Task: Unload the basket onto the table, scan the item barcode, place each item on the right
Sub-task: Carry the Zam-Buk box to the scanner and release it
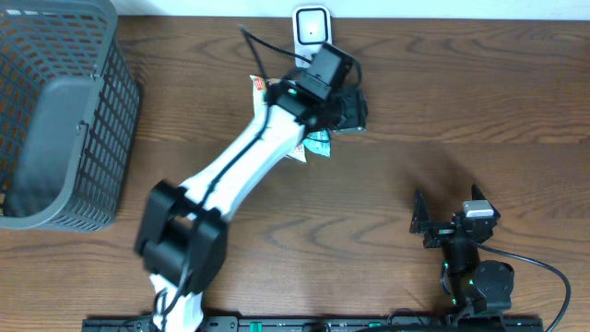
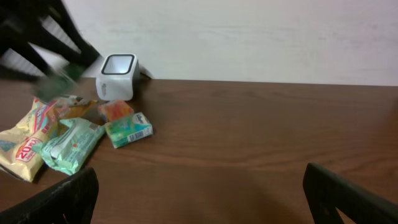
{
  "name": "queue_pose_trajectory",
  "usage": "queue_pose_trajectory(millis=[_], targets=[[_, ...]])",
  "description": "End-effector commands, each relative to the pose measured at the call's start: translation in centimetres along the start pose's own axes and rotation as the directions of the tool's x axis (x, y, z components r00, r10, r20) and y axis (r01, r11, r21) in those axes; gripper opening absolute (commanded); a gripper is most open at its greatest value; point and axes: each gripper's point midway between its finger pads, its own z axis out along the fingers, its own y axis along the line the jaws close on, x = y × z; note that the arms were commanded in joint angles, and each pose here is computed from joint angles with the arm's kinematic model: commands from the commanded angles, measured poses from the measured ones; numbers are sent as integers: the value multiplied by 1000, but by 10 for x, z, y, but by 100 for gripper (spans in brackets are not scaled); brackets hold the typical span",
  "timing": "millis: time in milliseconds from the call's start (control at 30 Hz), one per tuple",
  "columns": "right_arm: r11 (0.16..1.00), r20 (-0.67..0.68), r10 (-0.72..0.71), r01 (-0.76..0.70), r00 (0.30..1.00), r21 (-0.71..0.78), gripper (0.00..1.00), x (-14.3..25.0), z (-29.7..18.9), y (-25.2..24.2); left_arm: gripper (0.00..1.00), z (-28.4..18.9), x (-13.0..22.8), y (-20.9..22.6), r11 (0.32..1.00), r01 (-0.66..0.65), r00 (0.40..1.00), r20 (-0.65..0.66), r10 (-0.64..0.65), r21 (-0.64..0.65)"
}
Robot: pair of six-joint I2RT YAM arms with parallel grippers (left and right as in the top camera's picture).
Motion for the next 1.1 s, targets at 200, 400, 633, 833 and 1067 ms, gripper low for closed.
queue_pose_trajectory(millis=[200, 400, 633, 833, 1067], targets=[[1000, -2, 0, 0, 1000, 13, 99, 1, 0, -3, 98, 60, 12, 29, 998, -10, 999, -38, 8, -69], [1000, -2, 0, 0, 1000, 13, 99, 1, 0, -3, 98, 38, -2, 22, 999, -4, 1000, 3, 5, -48], [1000, -2, 0, 0, 1000, 13, 99, 1, 0, -3, 98, -14, -1, 16, 998, 4, 1000, -1, -4, -61], [1000, -2, 0, 0, 1000, 13, 99, 1, 0, -3, 98, -91, -31, 101, 936, 141, 987, 123, -106, -324], [1000, -2, 0, 0, 1000, 13, 99, 1, 0, -3, 98, -163, -25, 224, 742, 344, 938, 171, -302, -575]])
